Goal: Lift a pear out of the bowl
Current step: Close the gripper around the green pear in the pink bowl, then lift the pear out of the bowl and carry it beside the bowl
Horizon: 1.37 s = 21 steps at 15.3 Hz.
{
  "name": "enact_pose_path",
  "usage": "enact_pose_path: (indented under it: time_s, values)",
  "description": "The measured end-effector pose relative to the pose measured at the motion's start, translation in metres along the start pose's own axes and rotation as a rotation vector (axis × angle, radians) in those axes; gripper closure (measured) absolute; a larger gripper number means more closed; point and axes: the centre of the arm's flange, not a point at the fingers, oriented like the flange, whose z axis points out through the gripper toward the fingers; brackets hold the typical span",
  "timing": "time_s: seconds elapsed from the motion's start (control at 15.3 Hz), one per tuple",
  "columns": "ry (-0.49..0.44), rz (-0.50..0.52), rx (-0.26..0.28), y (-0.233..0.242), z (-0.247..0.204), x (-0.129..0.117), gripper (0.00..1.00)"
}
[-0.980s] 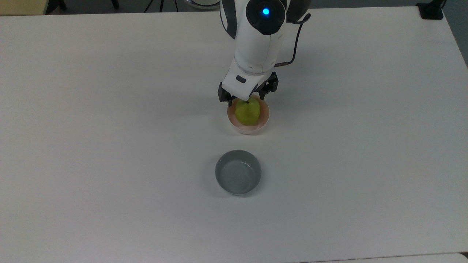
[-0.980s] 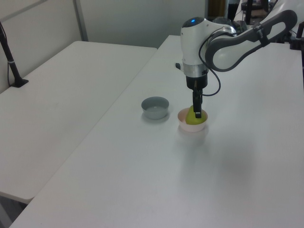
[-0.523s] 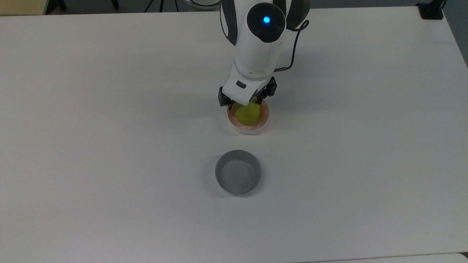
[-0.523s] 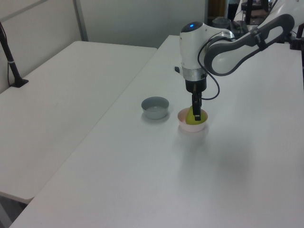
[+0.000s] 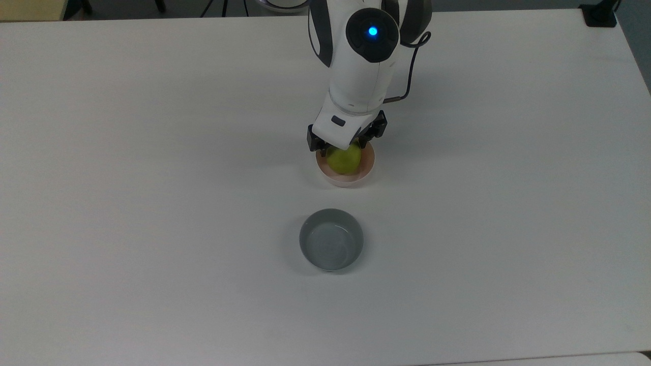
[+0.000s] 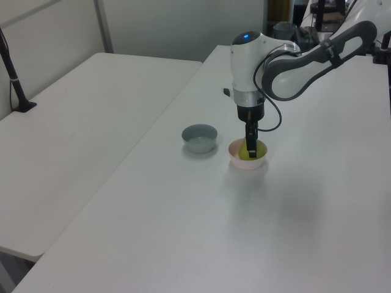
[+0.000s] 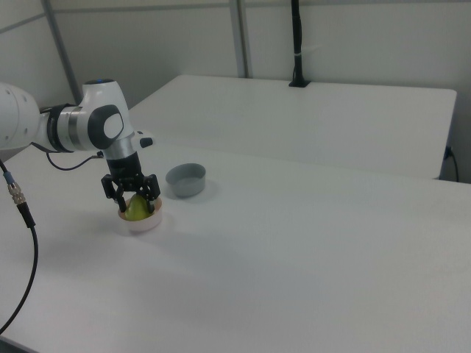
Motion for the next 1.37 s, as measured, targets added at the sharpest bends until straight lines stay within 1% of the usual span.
enact_pose_path:
  time_s: [0.07,0.26,0.33,0.85,1.11,1.37]
  values:
    - [0.0,-0.001,0.0,-0.001,0.001,0.0,0.14]
    - [0.001,-0.003,0.001,-0.002,0.001,0.001,0.21]
    - [0.005,-0.003,0.001,-0.002,-0.001,0.001,0.29]
    - [0.017,-0.002,0.0,-0.002,-0.008,0.001,0.3]
    - [0.028,0.005,-0.004,0.0,-0.036,-0.004,0.3]
    - [0.025,0.018,-0.008,0.004,-0.086,-0.01,0.3]
